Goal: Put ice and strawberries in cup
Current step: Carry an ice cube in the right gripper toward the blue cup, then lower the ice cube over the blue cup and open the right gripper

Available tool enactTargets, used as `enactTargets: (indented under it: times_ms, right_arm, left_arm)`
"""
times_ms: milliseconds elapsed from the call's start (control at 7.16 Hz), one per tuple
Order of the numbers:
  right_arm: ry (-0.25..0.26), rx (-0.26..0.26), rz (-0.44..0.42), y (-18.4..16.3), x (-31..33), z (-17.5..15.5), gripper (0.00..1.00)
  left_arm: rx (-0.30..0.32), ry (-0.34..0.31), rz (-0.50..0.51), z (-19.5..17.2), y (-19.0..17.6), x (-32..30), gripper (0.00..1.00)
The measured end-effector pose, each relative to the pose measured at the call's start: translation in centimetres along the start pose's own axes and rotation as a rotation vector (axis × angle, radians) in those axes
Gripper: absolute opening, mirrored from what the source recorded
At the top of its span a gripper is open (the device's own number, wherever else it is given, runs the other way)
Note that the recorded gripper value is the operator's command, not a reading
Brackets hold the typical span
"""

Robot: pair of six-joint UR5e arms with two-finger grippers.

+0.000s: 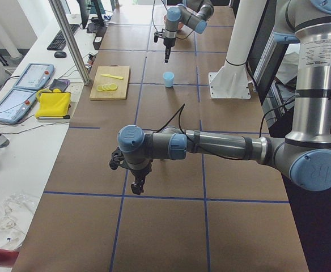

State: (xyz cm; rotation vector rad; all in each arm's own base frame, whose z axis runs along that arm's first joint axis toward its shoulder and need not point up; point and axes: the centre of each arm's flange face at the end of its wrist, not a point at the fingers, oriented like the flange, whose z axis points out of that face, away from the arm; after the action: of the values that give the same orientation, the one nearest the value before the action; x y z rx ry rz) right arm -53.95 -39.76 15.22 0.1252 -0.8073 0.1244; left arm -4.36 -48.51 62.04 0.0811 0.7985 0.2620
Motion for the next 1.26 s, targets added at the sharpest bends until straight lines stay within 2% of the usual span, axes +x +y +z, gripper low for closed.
enactTargets:
  times_ms: [279, 419, 558, 1257]
  right_arm:
    - [-0.002, 0.005, 0.023, 1.5, -3.9, 0.4, 0.01]
    - [-0.003, 0.004, 0.026, 1.8, -4.8, 0.5, 0.28]
    - [-0.001, 0.003, 0.027, 2.0, -5.1, 0.6, 0.98]
    - [0.001, 0.005, 0.015, 2.1, -4.8, 0.7, 1.00]
  left_arm:
    - [-0.001, 0.000, -0.002, 0.1, 0.1, -0.1, 1.00]
    - [-0.002, 0.000, -0.002, 0.1, 0.1, -0.1, 1.00]
    - [-0.002, 0.000, -0.002, 0.1, 0.1, -0.1, 1.00]
    - [-0.002, 0.000, -0.002, 0.1, 0.1, -0.1, 1.00]
